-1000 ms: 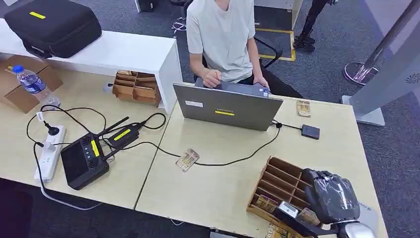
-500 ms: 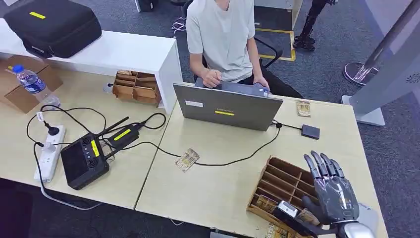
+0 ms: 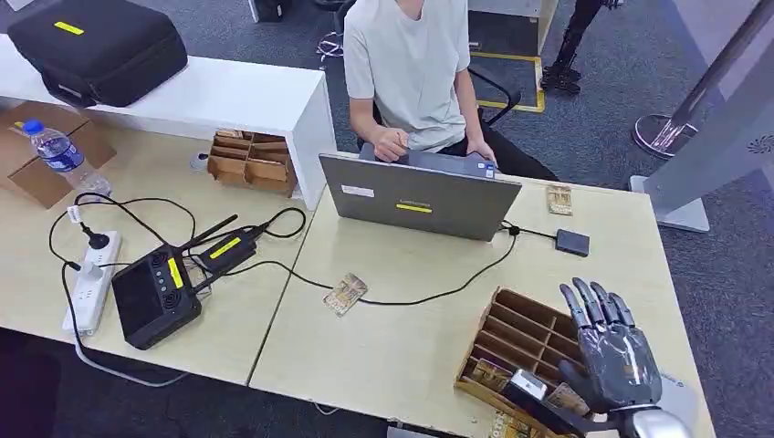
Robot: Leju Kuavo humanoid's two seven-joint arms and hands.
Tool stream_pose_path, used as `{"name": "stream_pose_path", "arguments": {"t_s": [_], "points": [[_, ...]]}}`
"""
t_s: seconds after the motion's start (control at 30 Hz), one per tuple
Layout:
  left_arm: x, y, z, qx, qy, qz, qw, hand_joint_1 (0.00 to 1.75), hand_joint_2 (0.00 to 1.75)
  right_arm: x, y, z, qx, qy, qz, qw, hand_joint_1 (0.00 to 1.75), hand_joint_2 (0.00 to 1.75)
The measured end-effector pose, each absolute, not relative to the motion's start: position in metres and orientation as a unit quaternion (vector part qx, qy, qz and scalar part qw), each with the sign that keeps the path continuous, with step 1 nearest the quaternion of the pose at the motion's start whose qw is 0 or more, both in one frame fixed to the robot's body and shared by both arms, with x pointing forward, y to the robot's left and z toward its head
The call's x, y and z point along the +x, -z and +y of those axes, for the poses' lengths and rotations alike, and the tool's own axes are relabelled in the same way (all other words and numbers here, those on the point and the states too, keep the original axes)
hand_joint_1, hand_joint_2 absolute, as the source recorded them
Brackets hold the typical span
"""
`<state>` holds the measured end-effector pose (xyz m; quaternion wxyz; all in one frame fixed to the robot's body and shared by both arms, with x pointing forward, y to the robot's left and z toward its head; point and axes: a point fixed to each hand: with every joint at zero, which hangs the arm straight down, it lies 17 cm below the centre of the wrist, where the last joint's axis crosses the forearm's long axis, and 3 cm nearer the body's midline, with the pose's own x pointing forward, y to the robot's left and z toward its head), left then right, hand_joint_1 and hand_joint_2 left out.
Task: Pass the card to the sensor for recognition and then transmit it.
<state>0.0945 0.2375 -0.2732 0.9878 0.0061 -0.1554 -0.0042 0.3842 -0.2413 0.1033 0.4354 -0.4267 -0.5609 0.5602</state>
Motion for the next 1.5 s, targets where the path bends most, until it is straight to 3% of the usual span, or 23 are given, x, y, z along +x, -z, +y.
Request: {"name": "stream_pose_path", "arguments": {"t_s": [0.8, 0.83, 0.87, 1.5], "points": [[0.094, 0.273, 0.238, 0.008, 0.006, -0.155, 0.988, 0.0, 1.75, 0.4, -0.091, -0.309, -0.469, -0.546, -0.505, 0.476, 0.0, 1.75], [0.094, 0.273, 0.238, 0.009, 0.006, -0.155, 0.988, 0.0, 1.75, 0.4, -0.09, -0.309, -0.468, -0.547, -0.505, 0.476, 1.47, 1.75], [0.094, 0.273, 0.238, 0.009, 0.006, -0.155, 0.988, 0.0, 1.75, 0.4, -0.09, -0.309, -0.468, -0.547, -0.504, 0.477, 1.75, 1.75], [0.095, 0.273, 0.238, 0.009, 0.005, -0.156, 0.988, 0.0, 1.75, 0.407, -0.089, -0.307, -0.463, -0.548, -0.507, 0.477, 1.75, 1.75]]}}
